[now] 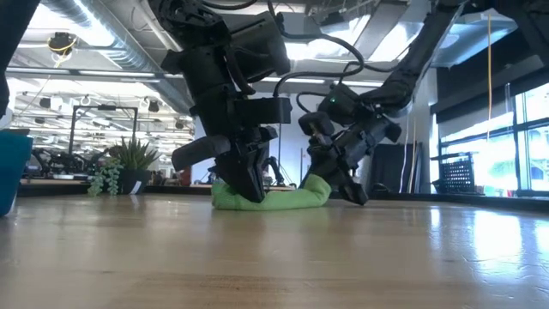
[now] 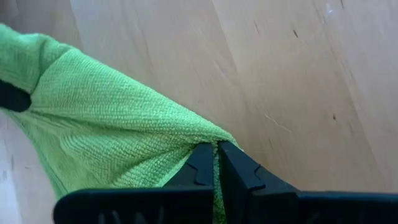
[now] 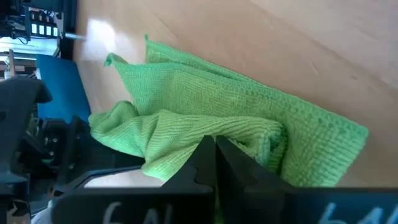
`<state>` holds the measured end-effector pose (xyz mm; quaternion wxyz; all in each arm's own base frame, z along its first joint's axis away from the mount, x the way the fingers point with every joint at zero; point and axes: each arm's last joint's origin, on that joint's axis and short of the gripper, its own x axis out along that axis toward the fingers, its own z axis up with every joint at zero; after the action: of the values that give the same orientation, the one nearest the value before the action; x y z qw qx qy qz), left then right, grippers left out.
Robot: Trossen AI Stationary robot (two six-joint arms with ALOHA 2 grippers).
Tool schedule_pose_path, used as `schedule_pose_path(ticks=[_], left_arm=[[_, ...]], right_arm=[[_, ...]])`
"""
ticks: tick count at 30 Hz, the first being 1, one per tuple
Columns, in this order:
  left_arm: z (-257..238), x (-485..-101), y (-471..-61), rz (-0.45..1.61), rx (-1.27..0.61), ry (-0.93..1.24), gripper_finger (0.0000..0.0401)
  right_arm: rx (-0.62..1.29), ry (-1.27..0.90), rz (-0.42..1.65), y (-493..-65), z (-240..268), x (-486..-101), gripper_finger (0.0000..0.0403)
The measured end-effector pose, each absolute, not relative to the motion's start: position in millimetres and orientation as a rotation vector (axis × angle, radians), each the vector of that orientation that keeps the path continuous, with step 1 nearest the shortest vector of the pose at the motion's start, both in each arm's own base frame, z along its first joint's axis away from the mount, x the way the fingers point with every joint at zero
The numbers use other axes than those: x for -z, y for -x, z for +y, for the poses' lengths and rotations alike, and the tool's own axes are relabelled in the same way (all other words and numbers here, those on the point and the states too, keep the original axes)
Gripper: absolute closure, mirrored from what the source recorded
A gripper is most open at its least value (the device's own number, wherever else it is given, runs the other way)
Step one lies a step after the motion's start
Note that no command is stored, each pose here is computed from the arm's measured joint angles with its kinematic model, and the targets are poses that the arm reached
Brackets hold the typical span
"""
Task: Roll microfiber towels into tight, uniform cylinder then place into a basket
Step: Roll the green towel
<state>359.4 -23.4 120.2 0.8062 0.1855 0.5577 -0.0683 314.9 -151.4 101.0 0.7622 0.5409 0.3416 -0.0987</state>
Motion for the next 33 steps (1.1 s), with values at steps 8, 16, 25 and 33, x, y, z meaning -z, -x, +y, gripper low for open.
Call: schedule_pose_path(ticks=[8,16,25,33], left_arm=[[-23.6,-119.9,-358.6,1.204,0.005,-0.384,0.0401],[-26.8,-119.4,-359.0,1.191,-0.019,-0.397,0.0356],[-23.9,-133.1,-353.9,1.174,-0.160,-0.420,0.0341],[-26.3,-163.1,-341.6,1.152,-0.171,-0.331,0.0354]], right_arm=[[0.212,-1.154,0.759,-315.1,-153.0,-99.7,0.0400],[0.208,-1.114,0.775,-314.0,-152.7,-97.8,0.0400],[0.228,-1.097,0.779,-313.3,-152.9,-96.7,0.0400],[0.285,-1.082,0.783,-312.1,-153.9,-95.1,0.0400]])
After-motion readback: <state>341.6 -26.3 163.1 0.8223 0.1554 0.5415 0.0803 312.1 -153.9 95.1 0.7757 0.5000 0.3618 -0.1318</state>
